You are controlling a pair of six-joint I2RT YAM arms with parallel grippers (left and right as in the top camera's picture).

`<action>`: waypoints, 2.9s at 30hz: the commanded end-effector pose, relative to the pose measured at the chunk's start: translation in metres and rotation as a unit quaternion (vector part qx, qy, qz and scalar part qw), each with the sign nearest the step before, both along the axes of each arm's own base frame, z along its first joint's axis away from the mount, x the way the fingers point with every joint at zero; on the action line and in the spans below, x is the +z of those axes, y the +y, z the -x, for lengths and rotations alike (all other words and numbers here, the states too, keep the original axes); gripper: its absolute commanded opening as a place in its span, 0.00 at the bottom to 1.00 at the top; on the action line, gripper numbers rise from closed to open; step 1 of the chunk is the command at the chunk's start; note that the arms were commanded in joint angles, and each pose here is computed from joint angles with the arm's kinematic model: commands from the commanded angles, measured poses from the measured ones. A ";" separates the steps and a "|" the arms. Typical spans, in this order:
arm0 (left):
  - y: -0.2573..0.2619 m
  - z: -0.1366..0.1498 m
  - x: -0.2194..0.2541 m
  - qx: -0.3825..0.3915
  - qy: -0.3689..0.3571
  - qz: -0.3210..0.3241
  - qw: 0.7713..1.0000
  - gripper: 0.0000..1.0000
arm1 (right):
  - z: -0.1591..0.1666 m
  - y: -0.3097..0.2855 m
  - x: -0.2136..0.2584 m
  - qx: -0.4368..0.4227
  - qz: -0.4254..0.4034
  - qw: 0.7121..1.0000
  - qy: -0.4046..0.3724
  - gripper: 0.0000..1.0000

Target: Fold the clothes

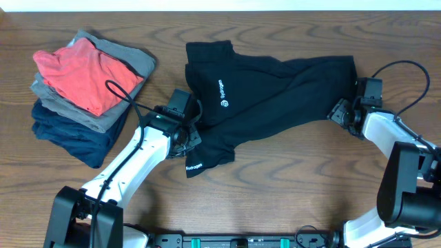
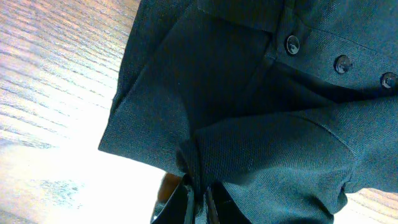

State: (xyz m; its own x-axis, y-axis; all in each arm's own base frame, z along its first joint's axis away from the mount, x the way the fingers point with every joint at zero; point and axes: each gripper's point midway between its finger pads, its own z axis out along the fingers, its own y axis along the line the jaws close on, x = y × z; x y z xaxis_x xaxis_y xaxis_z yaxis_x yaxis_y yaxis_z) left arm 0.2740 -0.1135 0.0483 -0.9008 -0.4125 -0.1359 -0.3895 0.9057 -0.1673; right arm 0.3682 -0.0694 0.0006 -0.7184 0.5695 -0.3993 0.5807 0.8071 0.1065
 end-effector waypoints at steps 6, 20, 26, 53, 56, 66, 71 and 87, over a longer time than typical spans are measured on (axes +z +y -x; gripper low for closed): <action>0.004 0.000 0.000 -0.002 -0.002 -0.008 1.000 0.08 | 0.001 0.022 -0.010 0.034 -0.008 0.999 0.012 0.71; 0.004 0.000 0.000 -0.002 -0.002 -0.008 1.000 0.09 | 0.007 0.023 -0.036 0.036 -0.015 0.998 0.039 0.25; 0.004 0.000 0.000 -0.003 -0.002 -0.009 1.000 0.09 | 0.028 0.019 -0.041 0.025 -0.022 0.996 0.081 0.01; 0.000 -0.009 0.218 -0.134 -0.312 0.030 0.940 0.06 | 0.096 -0.024 0.219 0.004 0.014 0.995 -0.097 0.01; 0.004 -0.001 0.266 -0.138 -0.376 0.038 0.915 0.06 | 0.100 -0.027 0.263 0.003 0.035 0.989 -0.144 0.01; 0.027 0.020 0.390 -0.102 -0.538 0.038 0.836 0.06 | 0.117 -0.042 0.386 -0.022 0.104 0.956 -0.274 0.01; 0.021 0.003 0.411 -0.108 -0.577 0.030 0.809 0.06 | 0.097 -0.044 0.395 -0.004 0.098 0.950 -0.296 0.01; -0.031 -0.189 0.247 -0.142 -0.404 0.032 0.903 0.06 | -0.070 -0.068 0.295 0.090 0.024 0.961 -0.262 0.01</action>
